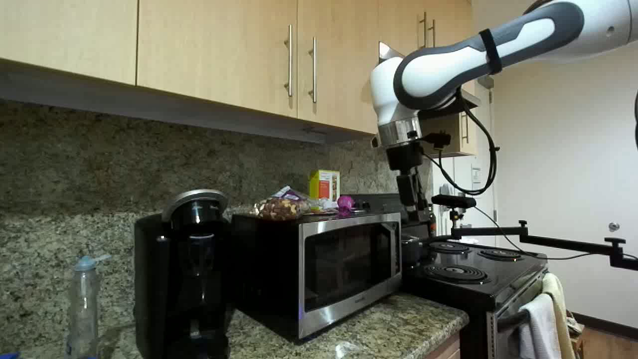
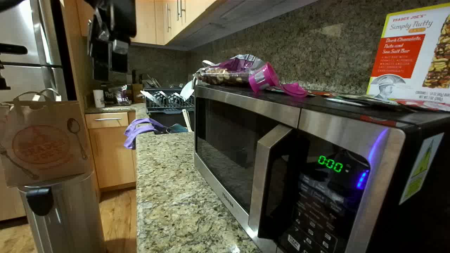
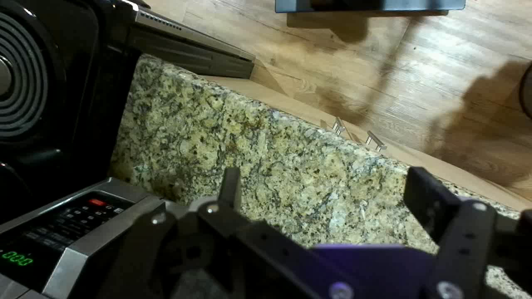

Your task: Pick the bottle on the microwave and place it beside the Keurig machine

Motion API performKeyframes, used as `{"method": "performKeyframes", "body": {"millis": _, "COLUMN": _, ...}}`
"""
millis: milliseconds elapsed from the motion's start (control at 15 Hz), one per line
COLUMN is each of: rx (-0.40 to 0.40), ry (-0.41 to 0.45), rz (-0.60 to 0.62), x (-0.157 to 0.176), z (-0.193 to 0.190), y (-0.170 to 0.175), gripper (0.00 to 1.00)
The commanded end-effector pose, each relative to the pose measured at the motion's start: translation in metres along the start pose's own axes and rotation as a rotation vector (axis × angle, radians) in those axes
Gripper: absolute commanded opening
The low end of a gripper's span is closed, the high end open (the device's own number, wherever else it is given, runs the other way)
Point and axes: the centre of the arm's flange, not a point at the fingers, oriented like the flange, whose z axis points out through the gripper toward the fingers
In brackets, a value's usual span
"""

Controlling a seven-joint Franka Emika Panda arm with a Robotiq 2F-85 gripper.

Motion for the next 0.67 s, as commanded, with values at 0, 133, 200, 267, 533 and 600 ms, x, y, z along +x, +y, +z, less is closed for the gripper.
{"method": "performKeyframes", "body": {"millis": 0, "rx": 0.0, "ry": 0.0, "rz": 0.0, "x": 0.0, "z": 0.0, "y": 0.0, "gripper": 1.0}}
{"method": "performKeyframes", "body": {"millis": 133, "rx": 0.0, "ry": 0.0, "rz": 0.0, "x": 0.0, "z": 0.0, "y": 0.0, "gripper": 1.0}}
{"method": "performKeyframes", "body": {"millis": 200, "rx": 0.0, "ry": 0.0, "rz": 0.0, "x": 0.0, "z": 0.0, "y": 0.0, "gripper": 1.0}}
{"method": "performKeyframes", "body": {"millis": 267, "rx": 0.008, "ry": 0.016, "rz": -0.001, "x": 0.004, "z": -0.003, "y": 0.004, "gripper": 1.0}}
{"method": "performKeyframes", "body": {"millis": 533, "rx": 0.011, "ry": 0.062, "rz": 0.02, "x": 0.021, "z": -0.019, "y": 0.026, "gripper": 1.0}}
{"method": "performKeyframes", "body": {"millis": 600, "rx": 0.005, "ry": 0.072, "rz": 0.024, "x": 0.027, "z": -0.025, "y": 0.032, "gripper": 1.0}}
